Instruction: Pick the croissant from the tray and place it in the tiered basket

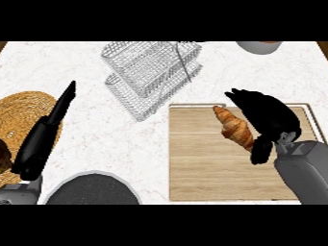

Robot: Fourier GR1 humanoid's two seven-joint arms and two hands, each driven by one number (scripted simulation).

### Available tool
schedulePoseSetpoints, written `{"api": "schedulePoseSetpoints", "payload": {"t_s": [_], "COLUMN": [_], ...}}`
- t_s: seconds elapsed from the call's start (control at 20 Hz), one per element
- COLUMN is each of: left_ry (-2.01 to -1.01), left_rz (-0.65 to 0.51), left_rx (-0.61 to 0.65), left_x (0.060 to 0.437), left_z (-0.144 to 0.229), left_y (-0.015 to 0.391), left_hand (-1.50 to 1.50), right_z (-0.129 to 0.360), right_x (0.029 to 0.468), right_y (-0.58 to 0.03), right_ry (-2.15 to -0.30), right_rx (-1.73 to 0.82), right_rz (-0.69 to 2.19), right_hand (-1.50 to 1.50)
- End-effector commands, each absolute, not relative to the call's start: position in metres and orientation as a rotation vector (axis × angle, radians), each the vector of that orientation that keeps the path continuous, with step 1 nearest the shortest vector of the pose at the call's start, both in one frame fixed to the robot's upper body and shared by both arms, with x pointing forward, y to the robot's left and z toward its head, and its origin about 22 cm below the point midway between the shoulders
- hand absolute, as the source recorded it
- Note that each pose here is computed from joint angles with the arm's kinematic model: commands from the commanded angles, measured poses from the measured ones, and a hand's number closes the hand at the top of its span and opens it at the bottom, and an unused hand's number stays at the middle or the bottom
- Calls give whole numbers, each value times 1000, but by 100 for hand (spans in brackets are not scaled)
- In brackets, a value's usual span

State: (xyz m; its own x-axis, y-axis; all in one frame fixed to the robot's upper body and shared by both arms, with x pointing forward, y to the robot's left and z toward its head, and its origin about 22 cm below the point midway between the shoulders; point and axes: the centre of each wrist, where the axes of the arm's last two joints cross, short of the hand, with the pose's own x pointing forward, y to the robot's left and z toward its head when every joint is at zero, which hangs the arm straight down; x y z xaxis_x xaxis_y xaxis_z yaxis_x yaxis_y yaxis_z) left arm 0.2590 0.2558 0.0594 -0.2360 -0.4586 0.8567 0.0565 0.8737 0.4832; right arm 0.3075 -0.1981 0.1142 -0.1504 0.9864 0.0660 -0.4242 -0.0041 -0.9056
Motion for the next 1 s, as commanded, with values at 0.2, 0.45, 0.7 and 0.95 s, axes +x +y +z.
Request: {"api": "schedulePoseSetpoints", "payload": {"t_s": [0.2, 0.45, 0.7, 0.95], "left_ry": [-1764, -1763, -1759, -1750], "left_rz": [-494, -485, -477, -481], "left_rx": [304, 314, 319, 287], "left_x": [272, 246, 256, 269], "left_z": [61, 49, 49, 42], "left_y": [265, 255, 273, 264], "left_hand": [0, 0, 0, 0], "right_z": [94, 80, 59, 66], "right_x": [334, 323, 315, 305], "right_y": [-180, -197, -202, -169], "right_ry": [-1000, -960, -1114, -1233], "right_rx": [-759, -752, -580, -664], "right_rz": [1457, 1513, 1456, 1527], "right_hand": [-150, -150, 150, 150]}}
